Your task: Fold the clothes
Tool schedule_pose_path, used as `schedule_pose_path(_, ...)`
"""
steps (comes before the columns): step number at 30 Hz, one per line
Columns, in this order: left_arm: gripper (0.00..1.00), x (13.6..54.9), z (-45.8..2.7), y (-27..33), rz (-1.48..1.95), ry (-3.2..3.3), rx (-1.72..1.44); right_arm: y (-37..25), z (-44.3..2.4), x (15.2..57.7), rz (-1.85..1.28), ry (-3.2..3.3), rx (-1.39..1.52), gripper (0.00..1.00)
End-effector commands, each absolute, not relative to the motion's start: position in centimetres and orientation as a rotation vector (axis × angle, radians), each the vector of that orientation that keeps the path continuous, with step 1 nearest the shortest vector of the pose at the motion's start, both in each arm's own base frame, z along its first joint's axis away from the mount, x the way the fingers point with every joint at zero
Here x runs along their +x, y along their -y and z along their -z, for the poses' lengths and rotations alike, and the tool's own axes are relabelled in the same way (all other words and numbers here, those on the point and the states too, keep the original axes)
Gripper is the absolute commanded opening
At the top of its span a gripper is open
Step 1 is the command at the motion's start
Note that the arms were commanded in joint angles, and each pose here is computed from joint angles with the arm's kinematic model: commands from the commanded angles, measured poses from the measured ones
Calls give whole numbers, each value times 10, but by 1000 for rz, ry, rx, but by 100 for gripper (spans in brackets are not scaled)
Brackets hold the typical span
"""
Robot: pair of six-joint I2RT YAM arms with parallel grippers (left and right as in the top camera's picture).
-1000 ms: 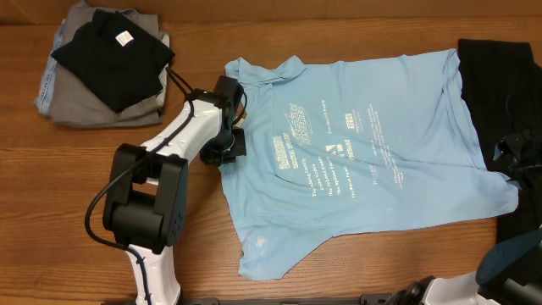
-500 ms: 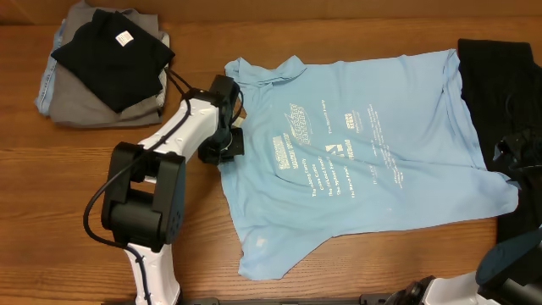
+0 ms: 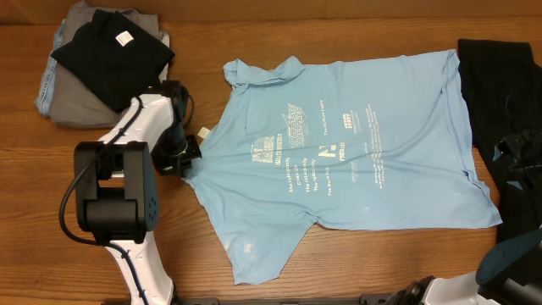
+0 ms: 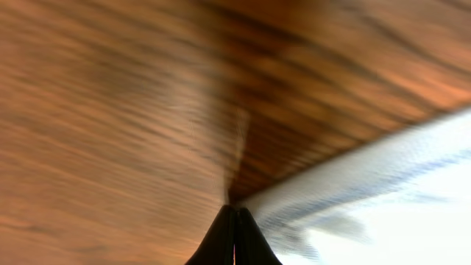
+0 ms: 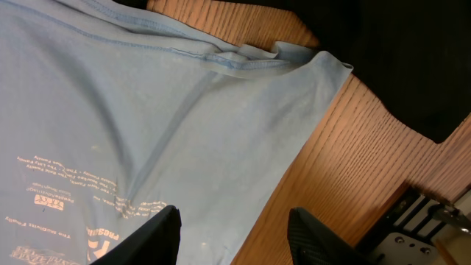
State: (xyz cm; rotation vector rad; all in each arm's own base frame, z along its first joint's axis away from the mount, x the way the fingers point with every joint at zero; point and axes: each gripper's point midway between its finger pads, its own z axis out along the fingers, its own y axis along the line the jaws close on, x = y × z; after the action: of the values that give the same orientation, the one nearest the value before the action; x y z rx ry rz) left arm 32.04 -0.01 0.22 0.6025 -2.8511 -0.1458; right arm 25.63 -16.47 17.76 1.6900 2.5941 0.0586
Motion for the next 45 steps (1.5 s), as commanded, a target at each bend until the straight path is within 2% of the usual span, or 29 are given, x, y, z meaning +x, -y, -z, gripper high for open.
schedule_pose_path(1, 4, 316, 0, -13, 223, 2822, 672, 164, -188, 255, -46, -2573, 1646, 51)
schedule_pose_path(6, 4, 312, -22, -35, 360, 2819, 800, 164, -188, 255, -47, -2573, 1646, 51)
schedule_pose_path(12, 4, 338, -71, -25, 250, 3036, 828, 162, -188, 260, -80, -2563, 1639, 51)
schedule_pose_path(17, 4, 391, -133, 62, -349, 3429, 321, 156, -190, 269, -154, -2552, 1618, 51)
schedule_pose_path(20, 5, 411, -148, 101, -464, 3544, 144, 149, -190, 275, -191, -2559, 1591, 51)
schedule_pose_path(23, 6, 424, -138, 131, -495, 3575, -1, 139, -190, 280, -198, -2586, 1549, 51)
schedule_pose_path(27, 20, 449, -109, 162, -521, 3610, -205, 122, -190, 288, -202, -2635, 1474, 51)
schedule_pose_path(34, 12, 485, -75, 168, -527, 3681, -229, 90, -190, 297, -207, -2724, 1337, 51)
schedule_pose_path(38, 16, 490, -53, 162, -501, 3665, -189, 73, -188, 303, -213, -2756, 1274, 51)
schedule_pose_path(45, 15, 491, -18, 142, -395, 3625, -86, 50, -175, 307, -219, -2802, 1224, 52)
